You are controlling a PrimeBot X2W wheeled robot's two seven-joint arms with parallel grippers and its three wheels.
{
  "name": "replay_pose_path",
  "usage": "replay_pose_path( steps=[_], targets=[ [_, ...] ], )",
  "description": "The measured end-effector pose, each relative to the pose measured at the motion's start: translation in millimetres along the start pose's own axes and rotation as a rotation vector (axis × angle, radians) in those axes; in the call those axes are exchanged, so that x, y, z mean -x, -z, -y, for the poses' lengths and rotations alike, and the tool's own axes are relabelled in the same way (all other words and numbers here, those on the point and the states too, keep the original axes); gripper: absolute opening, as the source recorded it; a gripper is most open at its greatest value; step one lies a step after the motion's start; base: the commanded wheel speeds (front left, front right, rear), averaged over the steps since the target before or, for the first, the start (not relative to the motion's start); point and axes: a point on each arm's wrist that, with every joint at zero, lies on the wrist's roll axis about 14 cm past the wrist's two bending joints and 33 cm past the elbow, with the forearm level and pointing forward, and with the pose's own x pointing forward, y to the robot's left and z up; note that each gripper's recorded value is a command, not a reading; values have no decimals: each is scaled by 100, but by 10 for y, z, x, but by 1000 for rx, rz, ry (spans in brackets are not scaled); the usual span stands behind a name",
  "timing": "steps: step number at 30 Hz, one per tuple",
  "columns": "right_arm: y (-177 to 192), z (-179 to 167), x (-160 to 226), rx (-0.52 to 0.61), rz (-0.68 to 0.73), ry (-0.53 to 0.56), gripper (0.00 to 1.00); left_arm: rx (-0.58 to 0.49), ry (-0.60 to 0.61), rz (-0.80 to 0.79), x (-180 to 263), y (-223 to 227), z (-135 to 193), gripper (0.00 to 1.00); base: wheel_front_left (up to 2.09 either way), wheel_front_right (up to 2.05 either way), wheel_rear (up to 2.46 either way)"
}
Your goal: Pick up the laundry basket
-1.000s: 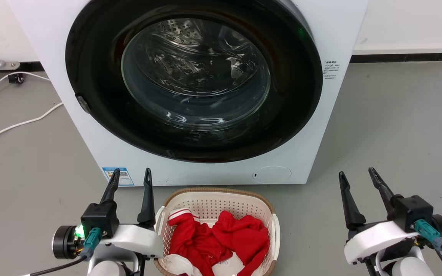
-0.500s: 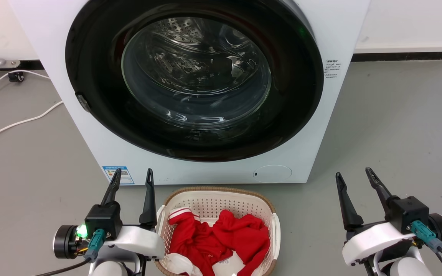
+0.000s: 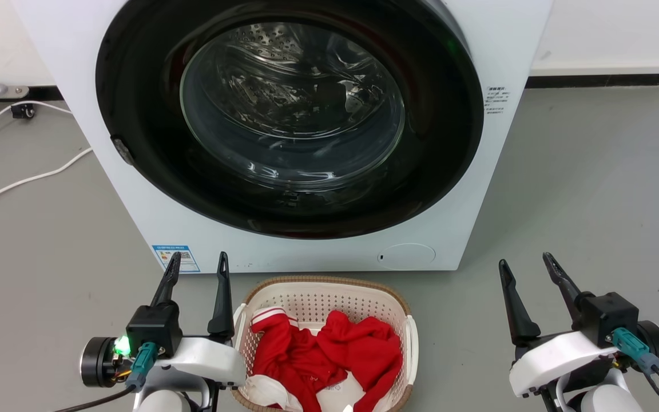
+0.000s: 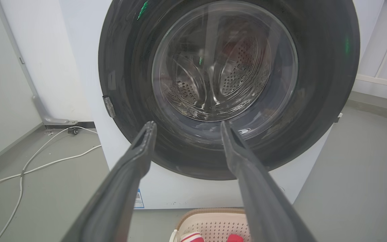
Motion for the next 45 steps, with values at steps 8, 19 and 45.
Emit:
replay_pose_path(
  steps=[8,19,45],
  targets=[
    [291,-44,-33,-24,-104,-13,100,15,-30,-85,-15,287,-71,100,0,0,0],
    [841,-163,-145,-66,-282,-50,100,35,-56,-239,-108,816,-138,100,0,0,0],
    [2476,-195,-317,-134,-810,-78,100,21,-19,-761,-339,2505,-295,100,0,0,0]
  ],
)
